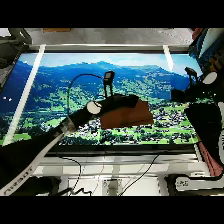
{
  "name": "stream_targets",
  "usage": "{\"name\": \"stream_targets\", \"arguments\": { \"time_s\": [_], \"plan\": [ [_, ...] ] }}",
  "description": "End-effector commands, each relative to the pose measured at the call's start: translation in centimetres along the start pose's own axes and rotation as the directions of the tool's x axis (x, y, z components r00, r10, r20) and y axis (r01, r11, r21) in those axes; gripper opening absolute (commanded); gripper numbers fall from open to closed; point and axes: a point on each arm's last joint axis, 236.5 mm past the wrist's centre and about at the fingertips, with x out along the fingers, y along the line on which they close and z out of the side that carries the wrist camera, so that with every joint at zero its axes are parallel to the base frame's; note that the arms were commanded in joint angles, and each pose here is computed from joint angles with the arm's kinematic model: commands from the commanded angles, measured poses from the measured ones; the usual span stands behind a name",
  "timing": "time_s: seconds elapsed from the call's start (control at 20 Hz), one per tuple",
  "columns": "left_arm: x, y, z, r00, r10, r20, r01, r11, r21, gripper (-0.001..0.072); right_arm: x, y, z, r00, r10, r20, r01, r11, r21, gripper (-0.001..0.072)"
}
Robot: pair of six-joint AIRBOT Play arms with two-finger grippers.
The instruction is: Fold the clothes and pants, and hang the long-sleeved shirts on hangers.
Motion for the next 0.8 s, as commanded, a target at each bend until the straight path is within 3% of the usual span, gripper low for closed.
{"name": "stream_targets", "arguments": {
  "time_s": [0.0,0.05,0.1,0.15,0.2,0.45,0.75],
  "plan": [
    [-1.9,2.0,1.5,0.999,-0.014,-0.040,0.015,1.000,0.011,0.0692,1.7,4.0,-1.8,0.939,0.344,0.010,-0.340,0.933,-0.115,0.0015],
    [-2.4,2.8,1.2,0.997,-0.014,-0.074,0.016,0.999,0.032,0.0692,2.5,4.6,-1.6,0.918,0.392,0.055,-0.388,0.919,-0.074,0.0016],
    [-2.8,3.8,0.7,0.994,-0.008,-0.113,0.015,0.998,0.054,0.0692,3.6,4.6,-1.4,0.912,0.399,0.094,-0.398,0.917,-0.025,0.0080],
    [-3.2,4.8,0.3,0.989,0.005,-0.148,0.008,0.996,0.085,0.0692,4.7,4.4,-1.6,0.915,0.387,0.111,-0.391,0.920,0.010,0.0313],
    [-3.7,5.8,-0.2,0.983,0.022,-0.181,-0.001,0.993,0.116,0.0692,6.1,4.1,-2.1,0.926,0.361,0.115,-0.369,0.927,0.063,0.0596],
    [-5.2,7.4,-1.8,0.958,0.021,-0.285,0.016,0.992,0.126,0.0690,11.4,4.4,-4.7,0.949,0.313,0.028,-0.308,0.909,0.281,0.0624],
    [-5.1,7.5,-2.0,0.957,0.020,-0.290,0.017,0.992,0.124,0.0689,15.2,10.4,-7.7,0.883,0.454,-0.114,-0.390,0.848,0.359,0.0631]
  ]
}}
